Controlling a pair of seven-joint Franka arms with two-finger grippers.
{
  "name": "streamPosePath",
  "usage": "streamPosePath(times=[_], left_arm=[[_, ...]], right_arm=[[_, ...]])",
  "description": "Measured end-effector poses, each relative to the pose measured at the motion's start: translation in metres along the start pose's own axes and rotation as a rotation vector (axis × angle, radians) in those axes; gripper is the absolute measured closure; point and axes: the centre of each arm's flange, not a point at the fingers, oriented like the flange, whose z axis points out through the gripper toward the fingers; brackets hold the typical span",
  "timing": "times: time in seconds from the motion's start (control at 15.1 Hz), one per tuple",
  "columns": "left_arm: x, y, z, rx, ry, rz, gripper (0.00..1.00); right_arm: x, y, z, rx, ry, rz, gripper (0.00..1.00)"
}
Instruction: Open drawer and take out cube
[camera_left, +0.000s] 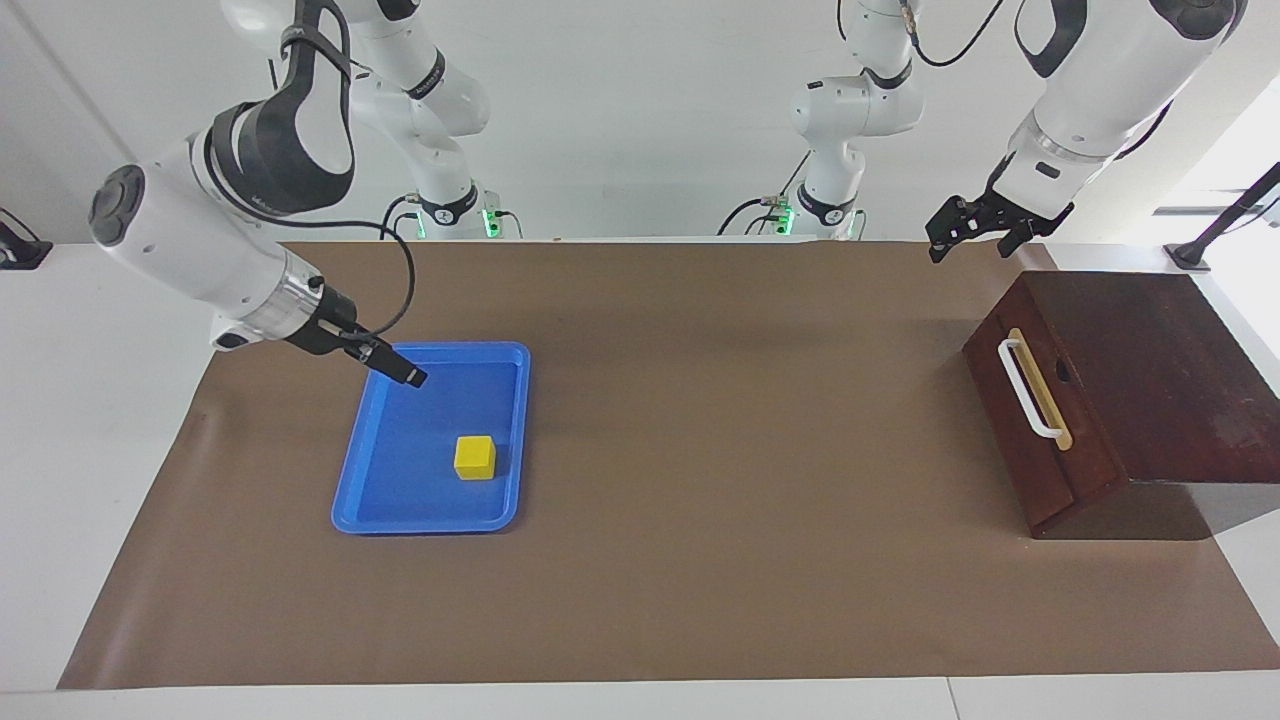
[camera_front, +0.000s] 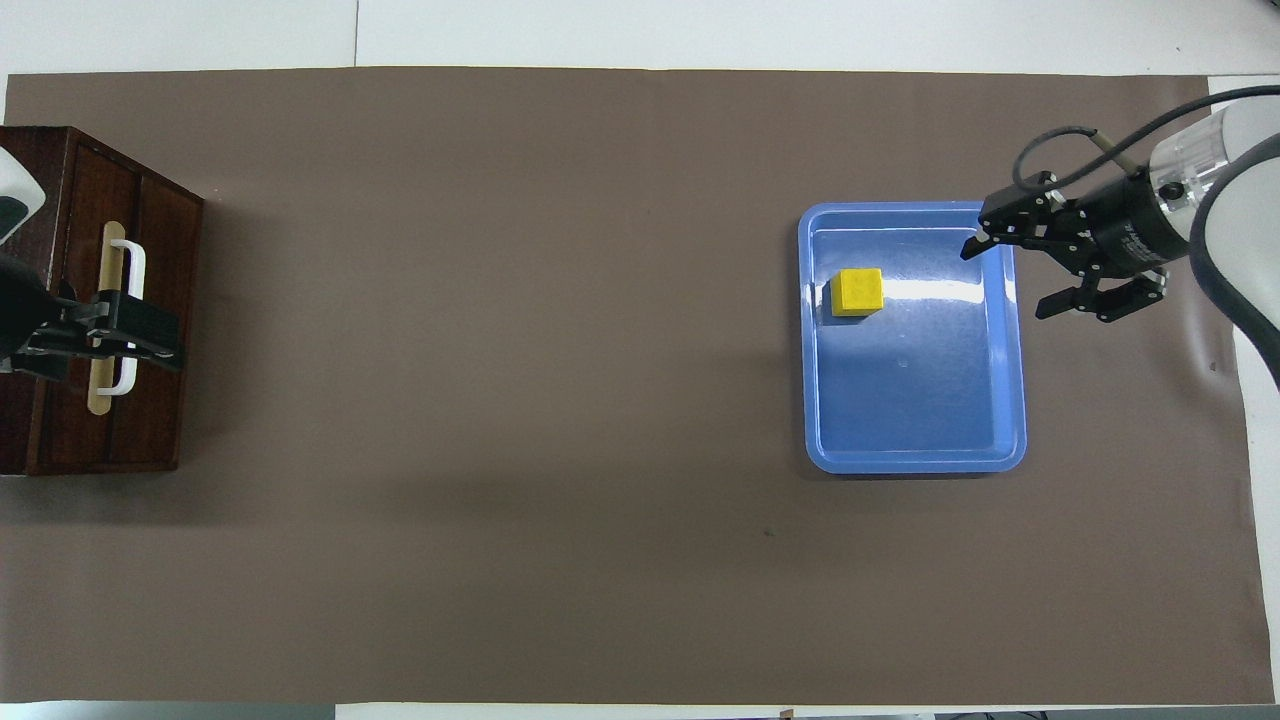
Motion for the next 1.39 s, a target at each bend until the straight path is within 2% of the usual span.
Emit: streamPosePath(times=[0.13, 0.26, 0.46, 0.73, 0.86, 0.99, 1.39], left_arm=[[0.0, 0.0, 0.0, 0.0, 0.0, 0.0, 0.0], [0.0, 0.0, 0.0, 0.0, -0.001, 0.0, 0.0], [0.0, 0.0, 0.0, 0.0, -0.001, 0.0, 0.0], [0.0, 0.0, 0.0, 0.0, -0.001, 0.0, 0.0], [0.0, 0.0, 0.0, 0.0, -0.001, 0.0, 0.0], [0.0, 0.0, 0.0, 0.0, -0.001, 0.0, 0.0], [0.0, 0.0, 0.0, 0.0, -0.001, 0.0, 0.0]], right_arm=[[-0.019, 0.002, -0.027, -0.095, 0.073, -0.225, 0.0], [-0.035, 0.001, -0.05, -0.155, 0.124, -0.398, 0.0], [-0.056, 0.003, -0.075, -0.213, 0.16, -0.548, 0.0], [-0.096, 0.016, -0.1, -0.262, 0.083, -0.561, 0.0], [-0.105, 0.022, -0.103, -0.288, 0.053, -0.553, 0.0], [-0.101, 0.023, -0.097, -0.292, 0.041, -0.549, 0.0], [-0.074, 0.024, -0.069, -0.304, 0.074, -0.549, 0.0]])
